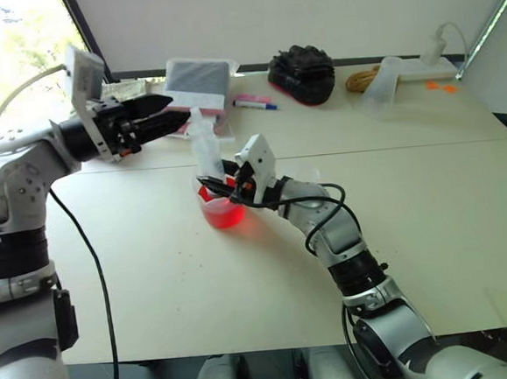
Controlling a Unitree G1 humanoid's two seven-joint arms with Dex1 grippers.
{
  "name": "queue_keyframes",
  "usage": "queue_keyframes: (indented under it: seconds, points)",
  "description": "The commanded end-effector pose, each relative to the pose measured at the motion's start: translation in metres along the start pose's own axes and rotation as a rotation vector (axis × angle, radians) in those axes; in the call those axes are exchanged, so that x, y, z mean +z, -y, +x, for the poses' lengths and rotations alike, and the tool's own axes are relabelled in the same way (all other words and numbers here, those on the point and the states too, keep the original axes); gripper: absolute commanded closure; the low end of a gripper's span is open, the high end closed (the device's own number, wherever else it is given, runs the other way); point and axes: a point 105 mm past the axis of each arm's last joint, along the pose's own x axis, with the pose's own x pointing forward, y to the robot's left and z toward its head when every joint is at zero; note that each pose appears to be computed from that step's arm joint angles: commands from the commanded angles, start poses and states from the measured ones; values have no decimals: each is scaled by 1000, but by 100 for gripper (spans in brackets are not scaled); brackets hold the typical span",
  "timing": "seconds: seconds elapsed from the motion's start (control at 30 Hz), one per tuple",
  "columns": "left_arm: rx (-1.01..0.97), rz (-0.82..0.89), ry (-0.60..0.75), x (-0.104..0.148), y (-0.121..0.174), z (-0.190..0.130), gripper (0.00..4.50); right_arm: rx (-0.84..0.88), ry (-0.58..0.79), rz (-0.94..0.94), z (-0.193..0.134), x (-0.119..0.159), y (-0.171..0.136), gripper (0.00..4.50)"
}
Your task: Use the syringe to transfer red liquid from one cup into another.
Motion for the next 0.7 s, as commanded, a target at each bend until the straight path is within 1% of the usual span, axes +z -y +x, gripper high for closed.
queue_keyframes:
  seconds: [0.03, 0.17, 0.33, 0.53, 0.7]
  points:
    - [34, 28, 42, 14, -2, -20, 141, 5, 88, -33, 0, 29, -2, 306]
    - [66, -5, 61, 17, -5, -31, 141, -2, 102, -36, -2, 35, -2, 306]
    - [99, -32, 23, -1, -6, -42, 141, -28, 139, -49, -7, 55, 3, 306]
    - [108, -39, 89, 7, -8, -33, 141, -83, 177, -67, -19, 81, 14, 306]
    - [76, -38, 118, 10, -9, -19, 141, -158, 232, -86, -35, 116, 27, 306]
